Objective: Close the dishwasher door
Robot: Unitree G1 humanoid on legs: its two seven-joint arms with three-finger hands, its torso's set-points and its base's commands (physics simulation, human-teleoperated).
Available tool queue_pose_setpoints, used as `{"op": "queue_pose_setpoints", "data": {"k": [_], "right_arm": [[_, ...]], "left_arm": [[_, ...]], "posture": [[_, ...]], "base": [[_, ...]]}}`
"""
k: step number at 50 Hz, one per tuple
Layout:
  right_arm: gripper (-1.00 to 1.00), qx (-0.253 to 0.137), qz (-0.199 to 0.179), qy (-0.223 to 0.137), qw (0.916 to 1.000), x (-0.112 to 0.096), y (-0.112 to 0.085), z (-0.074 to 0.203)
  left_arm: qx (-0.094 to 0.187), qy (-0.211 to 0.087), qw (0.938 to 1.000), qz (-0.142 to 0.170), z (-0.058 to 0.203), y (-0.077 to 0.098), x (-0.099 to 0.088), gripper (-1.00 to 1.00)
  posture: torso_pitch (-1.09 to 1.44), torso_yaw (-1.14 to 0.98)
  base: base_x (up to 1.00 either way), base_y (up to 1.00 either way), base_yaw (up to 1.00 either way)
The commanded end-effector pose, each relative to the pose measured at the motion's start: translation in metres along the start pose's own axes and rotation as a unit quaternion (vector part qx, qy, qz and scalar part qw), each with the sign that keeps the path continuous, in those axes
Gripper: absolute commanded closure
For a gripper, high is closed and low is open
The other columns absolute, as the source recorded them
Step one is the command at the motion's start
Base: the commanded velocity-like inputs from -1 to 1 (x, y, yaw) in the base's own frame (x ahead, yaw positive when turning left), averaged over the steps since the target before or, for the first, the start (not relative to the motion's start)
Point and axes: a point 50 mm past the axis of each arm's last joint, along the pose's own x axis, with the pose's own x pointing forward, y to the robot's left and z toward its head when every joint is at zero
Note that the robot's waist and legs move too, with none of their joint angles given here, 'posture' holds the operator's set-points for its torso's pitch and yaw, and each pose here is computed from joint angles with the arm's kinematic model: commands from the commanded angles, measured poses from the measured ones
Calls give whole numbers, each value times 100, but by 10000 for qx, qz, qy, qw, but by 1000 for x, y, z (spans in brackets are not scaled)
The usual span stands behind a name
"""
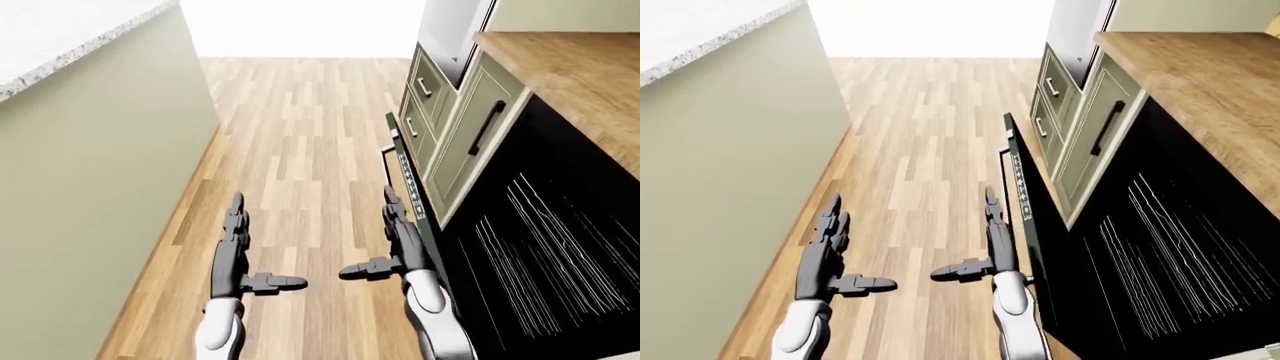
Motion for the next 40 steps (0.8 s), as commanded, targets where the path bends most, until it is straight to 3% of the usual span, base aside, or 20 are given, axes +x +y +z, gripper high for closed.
{"op": "queue_pose_setpoints", "data": {"k": [1,4,17,23,32,40], "right_arm": [[-100,30,90,-452,9989,8,6,17],[-100,30,208,-363,9991,17,14,7],[-100,434,212,376,9981,54,12,-63],[-100,710,191,946,9928,41,8,-90],[-100,961,218,1494,9839,24,5,-113],[-100,938,-32,1941,9765,10,-5,-132]], "left_arm": [[59,-366,9993,-94,13,-2,2,-100],[-92,-353,9992,-162,15,-2,2,-100],[-32,-398,9991,-123,17,-1,1,-100],[-32,-413,9990,-140,17,-1,1,-100],[-56,-421,9990,-117,19,0,1,-100],[-76,-417,9990,-109,19,1,1,-100]], "posture": [[0,0],[0,0],[0,0],[0,0],[0,0],[0,0]], "base": [[0,0,0],[0,0,0],[0,0,0],[0,0,0],[0,0,0],[0,0,0]]}}
